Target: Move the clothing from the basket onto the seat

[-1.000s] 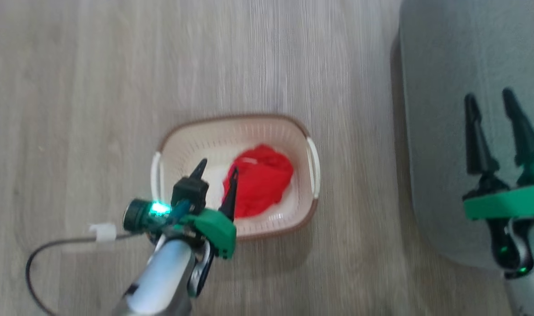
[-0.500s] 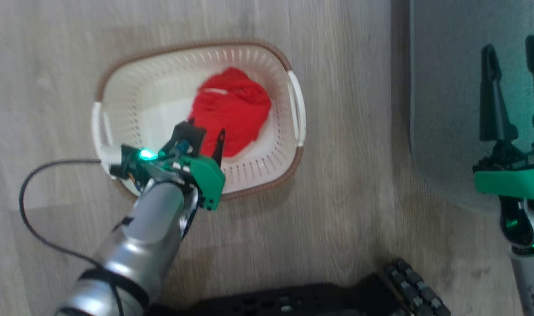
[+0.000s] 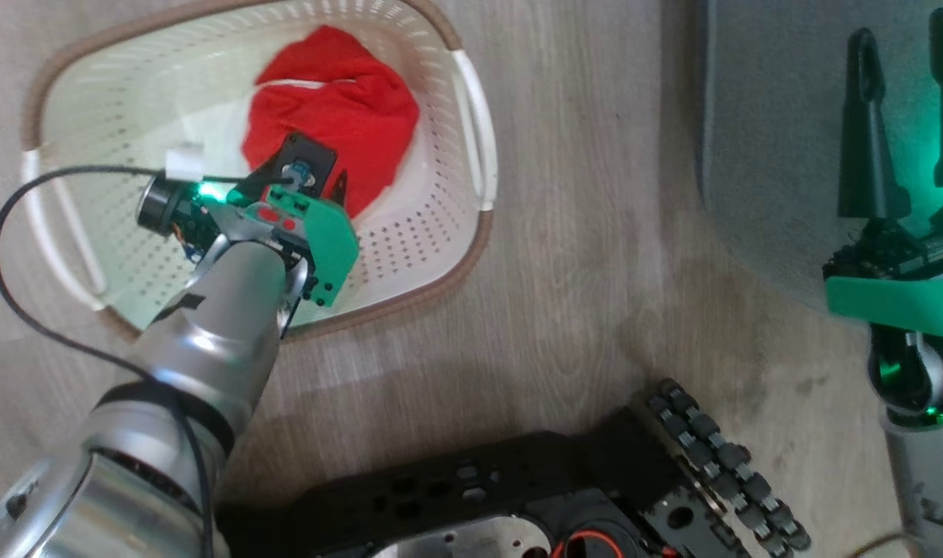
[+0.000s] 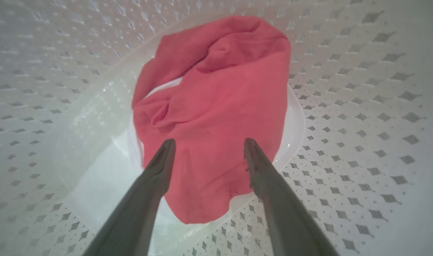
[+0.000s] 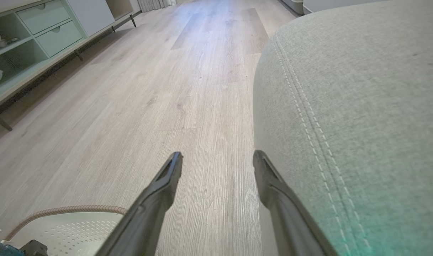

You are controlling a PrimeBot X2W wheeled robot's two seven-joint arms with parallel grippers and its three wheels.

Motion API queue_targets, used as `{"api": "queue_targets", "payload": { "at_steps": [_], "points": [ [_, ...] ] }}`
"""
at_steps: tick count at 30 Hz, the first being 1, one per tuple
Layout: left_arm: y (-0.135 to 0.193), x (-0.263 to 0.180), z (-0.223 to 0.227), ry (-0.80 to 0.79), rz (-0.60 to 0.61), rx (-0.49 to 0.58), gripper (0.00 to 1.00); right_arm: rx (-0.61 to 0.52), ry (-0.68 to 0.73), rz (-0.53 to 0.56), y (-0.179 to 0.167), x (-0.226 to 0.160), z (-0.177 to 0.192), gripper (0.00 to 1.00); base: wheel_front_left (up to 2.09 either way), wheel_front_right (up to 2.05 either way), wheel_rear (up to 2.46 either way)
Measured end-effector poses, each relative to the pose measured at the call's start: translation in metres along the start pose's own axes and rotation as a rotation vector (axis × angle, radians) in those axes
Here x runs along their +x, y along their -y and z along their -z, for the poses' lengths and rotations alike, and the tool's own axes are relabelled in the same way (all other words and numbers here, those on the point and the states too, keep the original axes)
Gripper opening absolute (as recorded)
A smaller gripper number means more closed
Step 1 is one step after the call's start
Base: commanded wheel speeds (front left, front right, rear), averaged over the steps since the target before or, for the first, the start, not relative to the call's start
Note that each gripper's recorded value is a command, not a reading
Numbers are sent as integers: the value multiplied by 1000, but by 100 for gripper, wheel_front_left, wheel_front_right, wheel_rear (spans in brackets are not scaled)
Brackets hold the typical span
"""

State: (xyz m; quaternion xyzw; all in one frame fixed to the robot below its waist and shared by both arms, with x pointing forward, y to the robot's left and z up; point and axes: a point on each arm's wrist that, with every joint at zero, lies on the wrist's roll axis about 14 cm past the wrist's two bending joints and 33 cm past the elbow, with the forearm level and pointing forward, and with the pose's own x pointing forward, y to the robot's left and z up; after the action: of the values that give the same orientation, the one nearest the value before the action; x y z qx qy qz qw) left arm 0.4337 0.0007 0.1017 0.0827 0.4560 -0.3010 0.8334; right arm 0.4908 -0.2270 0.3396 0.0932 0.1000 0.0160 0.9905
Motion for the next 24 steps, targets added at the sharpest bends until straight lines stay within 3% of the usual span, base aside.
{"api": "queue_targets", "payload": {
  "at_steps": [24],
  "points": [
    [-14,34,44,-266,-83,60,100,-21,-23,24,6,-8,13,100,0,0,0]
  ]
}}
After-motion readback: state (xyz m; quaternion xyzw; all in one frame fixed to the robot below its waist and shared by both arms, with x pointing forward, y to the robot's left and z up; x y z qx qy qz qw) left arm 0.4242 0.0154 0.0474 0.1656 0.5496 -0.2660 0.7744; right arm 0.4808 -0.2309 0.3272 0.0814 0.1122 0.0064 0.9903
